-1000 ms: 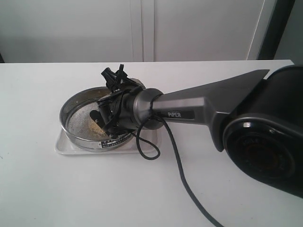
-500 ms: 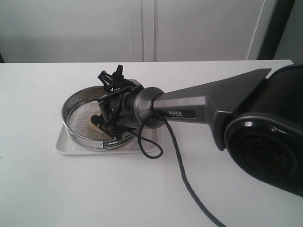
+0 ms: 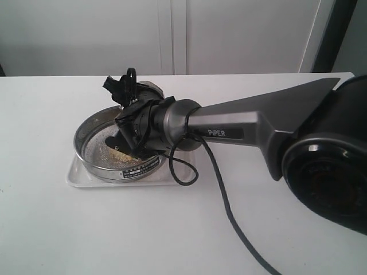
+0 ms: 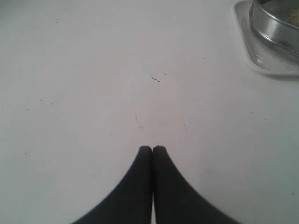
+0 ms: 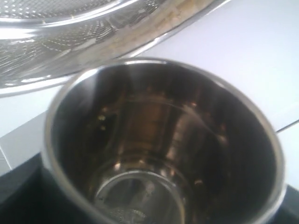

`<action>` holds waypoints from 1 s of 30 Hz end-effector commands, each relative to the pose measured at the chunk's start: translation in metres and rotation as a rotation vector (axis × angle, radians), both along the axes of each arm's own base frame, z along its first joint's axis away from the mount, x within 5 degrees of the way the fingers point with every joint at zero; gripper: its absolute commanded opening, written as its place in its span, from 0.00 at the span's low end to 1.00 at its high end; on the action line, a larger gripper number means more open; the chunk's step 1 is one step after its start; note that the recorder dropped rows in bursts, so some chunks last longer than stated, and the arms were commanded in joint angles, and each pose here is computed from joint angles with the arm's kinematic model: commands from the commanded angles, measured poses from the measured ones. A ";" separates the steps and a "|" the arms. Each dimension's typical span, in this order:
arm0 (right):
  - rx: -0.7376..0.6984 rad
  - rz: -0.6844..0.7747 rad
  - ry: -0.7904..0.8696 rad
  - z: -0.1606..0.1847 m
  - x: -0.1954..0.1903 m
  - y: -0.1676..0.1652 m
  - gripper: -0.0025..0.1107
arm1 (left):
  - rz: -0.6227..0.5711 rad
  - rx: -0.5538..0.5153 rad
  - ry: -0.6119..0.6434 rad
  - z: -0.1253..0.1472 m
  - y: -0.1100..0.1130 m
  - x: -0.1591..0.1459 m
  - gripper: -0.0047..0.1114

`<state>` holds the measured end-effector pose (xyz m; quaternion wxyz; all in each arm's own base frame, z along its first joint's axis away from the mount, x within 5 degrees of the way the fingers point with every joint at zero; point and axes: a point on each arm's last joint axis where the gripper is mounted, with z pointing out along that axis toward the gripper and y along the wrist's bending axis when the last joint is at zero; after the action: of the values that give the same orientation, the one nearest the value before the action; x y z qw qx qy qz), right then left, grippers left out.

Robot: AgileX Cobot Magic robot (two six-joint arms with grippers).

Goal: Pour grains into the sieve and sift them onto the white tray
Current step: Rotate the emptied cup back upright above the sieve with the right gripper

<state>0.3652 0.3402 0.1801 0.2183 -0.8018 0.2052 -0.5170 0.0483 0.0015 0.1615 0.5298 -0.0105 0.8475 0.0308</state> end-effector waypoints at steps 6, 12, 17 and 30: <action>0.019 0.064 -0.006 0.009 -0.008 0.010 0.02 | 0.003 -0.014 0.015 -0.004 0.000 0.000 0.04; 0.146 0.016 -0.022 0.016 -0.006 0.011 0.02 | 0.003 -0.014 0.015 -0.004 0.000 0.000 0.04; 0.169 0.031 0.000 0.015 -0.009 0.014 0.02 | 0.003 -0.014 0.015 -0.004 0.000 0.000 0.04; 0.126 0.050 -0.095 0.039 -0.008 0.012 0.02 | 0.003 -0.014 0.015 -0.004 0.000 0.000 0.04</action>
<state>0.3582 0.3537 0.1966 0.2788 -0.7806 0.2112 -0.5179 0.0483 0.0015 0.1615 0.5298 -0.0105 0.8475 0.0308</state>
